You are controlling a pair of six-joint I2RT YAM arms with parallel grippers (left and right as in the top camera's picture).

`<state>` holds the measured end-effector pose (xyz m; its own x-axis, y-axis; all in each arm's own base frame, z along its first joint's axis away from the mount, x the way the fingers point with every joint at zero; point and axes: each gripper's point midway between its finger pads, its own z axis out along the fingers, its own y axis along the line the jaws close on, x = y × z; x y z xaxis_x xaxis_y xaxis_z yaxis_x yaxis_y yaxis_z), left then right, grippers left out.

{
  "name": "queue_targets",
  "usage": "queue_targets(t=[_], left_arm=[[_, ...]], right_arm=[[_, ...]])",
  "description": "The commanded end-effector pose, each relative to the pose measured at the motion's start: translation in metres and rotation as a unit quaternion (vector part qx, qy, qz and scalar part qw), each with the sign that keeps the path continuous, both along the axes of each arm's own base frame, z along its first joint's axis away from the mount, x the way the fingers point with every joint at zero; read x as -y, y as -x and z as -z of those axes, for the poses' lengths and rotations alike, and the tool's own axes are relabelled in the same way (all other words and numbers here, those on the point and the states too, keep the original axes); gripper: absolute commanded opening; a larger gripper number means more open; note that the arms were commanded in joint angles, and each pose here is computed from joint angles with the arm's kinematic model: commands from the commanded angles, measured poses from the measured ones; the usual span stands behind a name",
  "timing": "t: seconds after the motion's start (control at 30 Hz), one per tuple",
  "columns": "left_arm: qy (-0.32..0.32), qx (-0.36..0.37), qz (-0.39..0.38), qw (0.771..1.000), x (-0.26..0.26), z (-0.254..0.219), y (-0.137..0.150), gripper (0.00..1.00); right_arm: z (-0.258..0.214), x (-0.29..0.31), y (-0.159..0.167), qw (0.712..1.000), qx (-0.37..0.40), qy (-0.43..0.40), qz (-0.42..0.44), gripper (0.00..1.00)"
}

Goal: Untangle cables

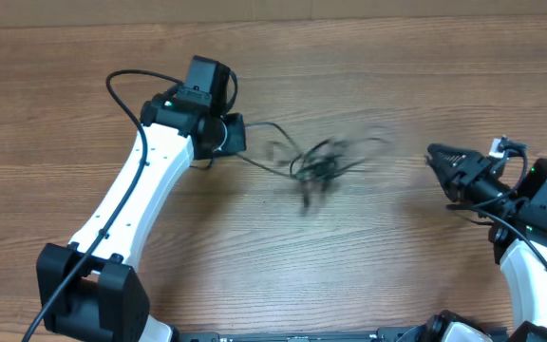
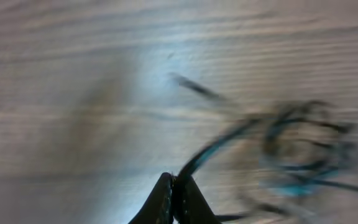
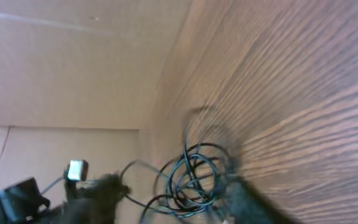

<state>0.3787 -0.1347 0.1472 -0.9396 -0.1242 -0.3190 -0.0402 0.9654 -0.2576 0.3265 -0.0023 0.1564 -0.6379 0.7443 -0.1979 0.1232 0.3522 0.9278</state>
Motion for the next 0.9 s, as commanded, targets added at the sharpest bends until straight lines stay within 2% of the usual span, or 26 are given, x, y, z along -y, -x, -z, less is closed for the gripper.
queue_targets(t=[0.0, 0.07, 0.2, 0.43, 0.57, 0.6, 0.67, 0.8, 0.87], left_arm=[[0.087, 0.008, 0.061, 0.994, 0.032, -0.012, 0.000, 0.04], [0.121, 0.016, 0.080, 0.989, 0.047, -0.020, -0.001, 0.04], [0.131, 0.024, 0.100, 0.986, 0.062, -0.024, 0.001, 0.04], [0.108, 0.028, 0.132, 0.985, 0.083, -0.020, 0.013, 0.04], [0.072, 0.039, 0.125, 0.989, 0.080, -0.016, 0.010, 0.04], [0.060, 0.041, 0.120, 0.990, 0.076, -0.015, 0.009, 0.04], [0.053, 0.039, 0.116, 0.991, 0.073, -0.013, 0.009, 0.04], [0.052, 0.035, 0.119, 0.991, 0.076, -0.011, 0.011, 0.04], [0.051, 0.031, 0.123, 0.991, 0.079, -0.008, 0.012, 0.04]], right_arm=[[-0.013, -0.008, 0.004, 0.998, 0.043, 0.014, -0.039, 0.80], [-0.014, -0.010, 0.006, 0.998, 0.049, 0.014, -0.049, 0.90], [-0.010, -0.012, 0.008, 0.998, 0.038, 0.010, -0.051, 0.98], [-0.005, -0.030, 0.006, 0.993, 0.061, 0.060, -0.084, 1.00], [0.001, -0.041, 0.002, 0.981, 0.094, 0.132, -0.110, 1.00], [0.007, -0.042, -0.001, 0.972, 0.106, 0.174, -0.116, 1.00], [0.013, -0.042, -0.005, 0.968, 0.099, 0.201, -0.109, 1.00], [0.022, -0.054, -0.009, 0.971, 0.073, 0.202, -0.104, 0.99], [0.024, -0.060, -0.012, 0.977, 0.054, 0.182, -0.096, 0.94]])
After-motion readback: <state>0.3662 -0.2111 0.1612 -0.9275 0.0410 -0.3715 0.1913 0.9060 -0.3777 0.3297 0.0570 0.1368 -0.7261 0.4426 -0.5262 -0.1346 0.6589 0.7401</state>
